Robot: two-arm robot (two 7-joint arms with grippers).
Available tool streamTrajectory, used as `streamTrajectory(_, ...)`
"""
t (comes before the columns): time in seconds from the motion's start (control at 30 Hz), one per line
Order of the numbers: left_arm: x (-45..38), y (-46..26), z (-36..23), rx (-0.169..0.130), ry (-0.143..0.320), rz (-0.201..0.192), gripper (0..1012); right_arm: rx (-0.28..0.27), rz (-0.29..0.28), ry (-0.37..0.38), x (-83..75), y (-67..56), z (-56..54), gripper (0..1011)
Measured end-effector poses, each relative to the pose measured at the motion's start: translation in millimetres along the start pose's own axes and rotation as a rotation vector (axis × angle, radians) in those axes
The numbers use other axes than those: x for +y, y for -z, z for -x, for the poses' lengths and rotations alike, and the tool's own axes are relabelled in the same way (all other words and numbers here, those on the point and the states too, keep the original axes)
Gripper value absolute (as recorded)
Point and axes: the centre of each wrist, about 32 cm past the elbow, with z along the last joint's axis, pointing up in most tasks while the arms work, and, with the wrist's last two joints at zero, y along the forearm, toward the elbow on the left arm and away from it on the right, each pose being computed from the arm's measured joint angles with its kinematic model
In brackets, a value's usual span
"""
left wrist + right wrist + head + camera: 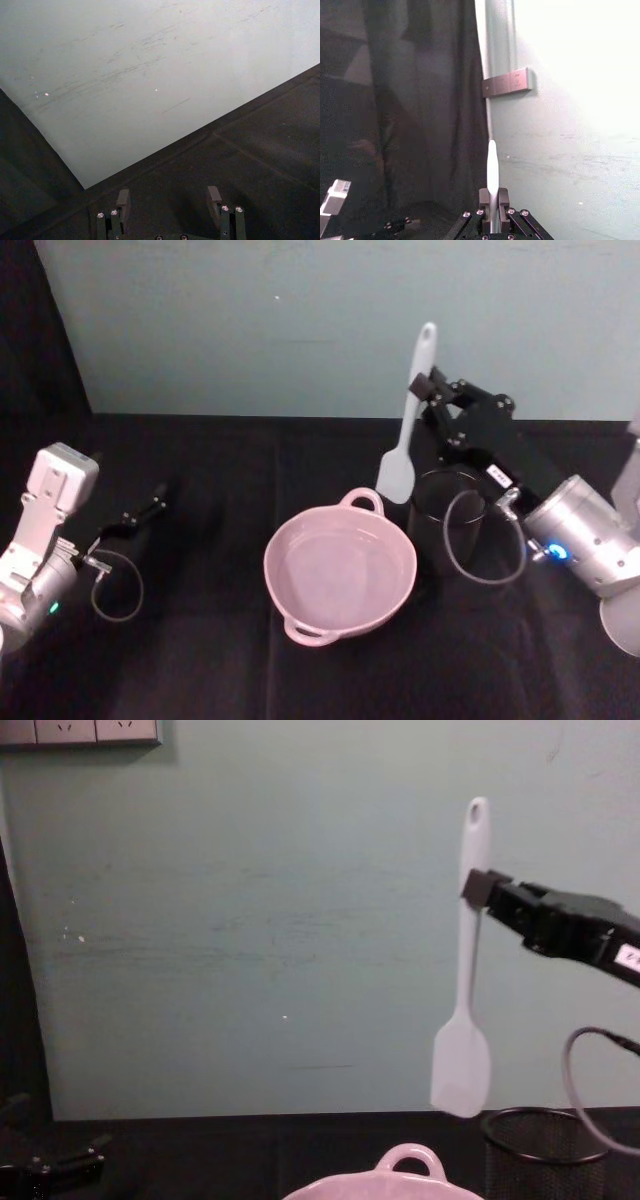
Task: Use the one hand to pick up the spoon and stir the clear water in the bowl.
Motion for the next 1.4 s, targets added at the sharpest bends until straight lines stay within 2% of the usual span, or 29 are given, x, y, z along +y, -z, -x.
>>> streamTrajectory(0.37,0.0,0.0,0.0,0.000,0.000,0.000,1005,-0.021,-0.028,0.111,-27.5,-8.7,-1.9,107)
streamTrajectory(0.57,0.0,0.0,0.0,0.000,0.000,0.000,1005,0.011,-0.045,0.191,-44.3,-1.9,-5.6,108)
streamTrajectory(0.7,0.0,0.0,0.0,0.000,0.000,0.000,1005,0.035,-0.053,0.228,-48.7,4.3,-8.8,108)
streamTrajectory(0.87,0.0,0.0,0.0,0.000,0.000,0.000,1005,0.069,-0.062,0.260,-48.5,11.7,-14.5,108)
streamTrajectory(1.17,0.0,0.0,0.0,0.000,0.000,0.000,1005,0.150,-0.051,0.289,-39.0,27.5,-23.1,107)
streamTrajectory(1.4,0.0,0.0,0.0,0.000,0.000,0.000,1005,0.196,-0.028,0.296,-34.9,35.8,-23.6,107)
